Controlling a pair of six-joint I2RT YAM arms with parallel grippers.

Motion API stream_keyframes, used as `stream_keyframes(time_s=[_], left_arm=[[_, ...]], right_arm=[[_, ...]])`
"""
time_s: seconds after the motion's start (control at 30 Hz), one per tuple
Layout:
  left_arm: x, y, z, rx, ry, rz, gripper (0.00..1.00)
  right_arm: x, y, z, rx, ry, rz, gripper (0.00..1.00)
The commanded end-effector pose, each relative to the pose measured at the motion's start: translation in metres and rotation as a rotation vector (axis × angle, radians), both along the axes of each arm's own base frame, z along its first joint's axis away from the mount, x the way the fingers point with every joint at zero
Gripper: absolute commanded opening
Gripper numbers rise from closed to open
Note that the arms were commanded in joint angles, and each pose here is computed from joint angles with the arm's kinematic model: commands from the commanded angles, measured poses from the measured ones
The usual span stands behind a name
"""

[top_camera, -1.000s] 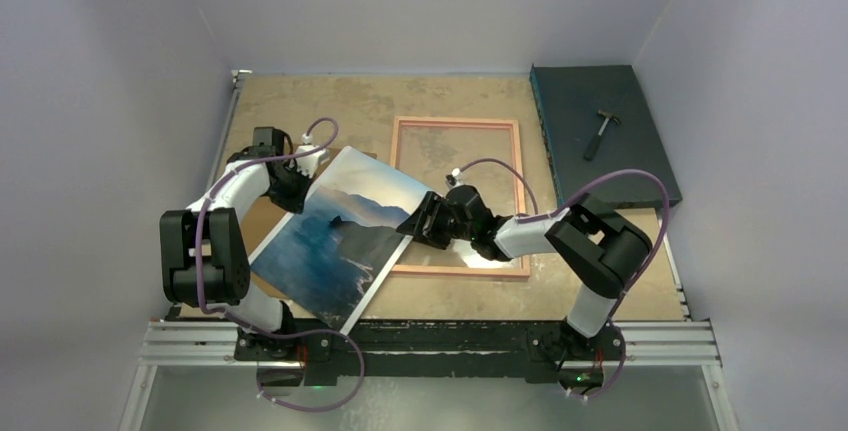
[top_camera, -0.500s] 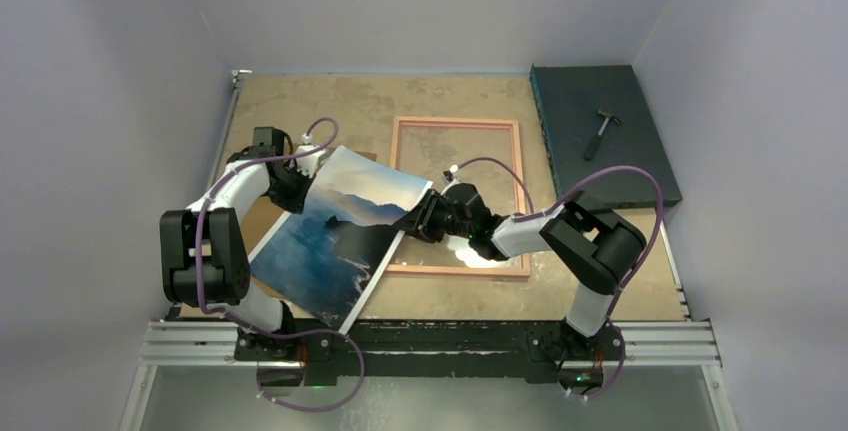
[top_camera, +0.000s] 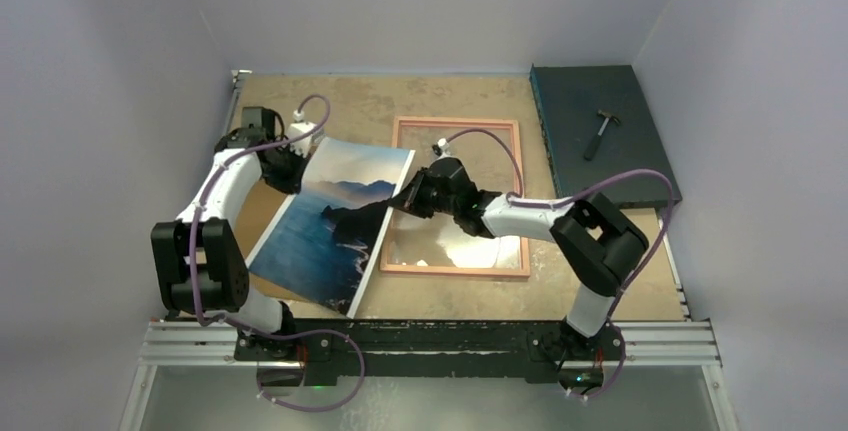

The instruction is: Put the photo into the frame

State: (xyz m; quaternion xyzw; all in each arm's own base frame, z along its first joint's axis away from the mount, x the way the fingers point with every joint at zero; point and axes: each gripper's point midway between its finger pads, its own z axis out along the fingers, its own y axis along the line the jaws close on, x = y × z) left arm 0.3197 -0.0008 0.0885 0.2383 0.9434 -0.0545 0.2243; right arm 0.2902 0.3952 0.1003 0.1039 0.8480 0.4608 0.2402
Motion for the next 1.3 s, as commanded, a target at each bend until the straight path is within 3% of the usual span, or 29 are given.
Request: stream_keyframes(time_s=[0.0,0.07,0.2,0.4,0.5,0.67,0.8,0.93,1.1,1.27], left_arm=[[0.03,0.01,0.081,-0.026,-0.194,0.067,0.21],[0.038,0.021,0.11,-0.008,-0.266,0.091,0.28],[0.044,0.037,0.157,0.01,-0.374,0.136,0.32],[0.037,0.04,0.182,0.0,-0.427,0.174,0.33],[0.035,0.047,0.192,0.026,-0.457,0.215,0.43],[0.034,0.05,0.2,0.034,-0.474,0.247,0.44],[0.032,0.051,0.193,0.035,-0.454,0.251,0.44],[0.029,0.051,0.184,0.037,-0.435,0.258,0.44],[0.028,0.055,0.178,0.051,-0.424,0.276,0.44],[0.03,0.054,0.178,0.043,-0.416,0.28,0.44]], right_arm=[[0.023,-0.021,0.087,-0.098,-0.213,-0.065,0.0],[0.032,-0.039,0.129,-0.17,-0.3,-0.118,0.0],[0.025,-0.082,0.194,-0.32,-0.408,-0.154,0.0],[0.011,-0.167,0.253,-0.611,-0.509,-0.269,0.0],[0.001,-0.196,0.273,-0.701,-0.519,-0.293,0.0],[-0.006,-0.198,0.297,-0.827,-0.535,-0.265,0.0],[-0.005,-0.167,0.307,-0.933,-0.589,-0.207,0.0],[0.002,-0.124,0.279,-1.004,-0.595,-0.113,0.0],[-0.003,-0.073,0.191,-1.16,-0.524,0.087,0.0],[-0.004,-0.048,0.115,-1.262,-0.43,0.172,0.0]])
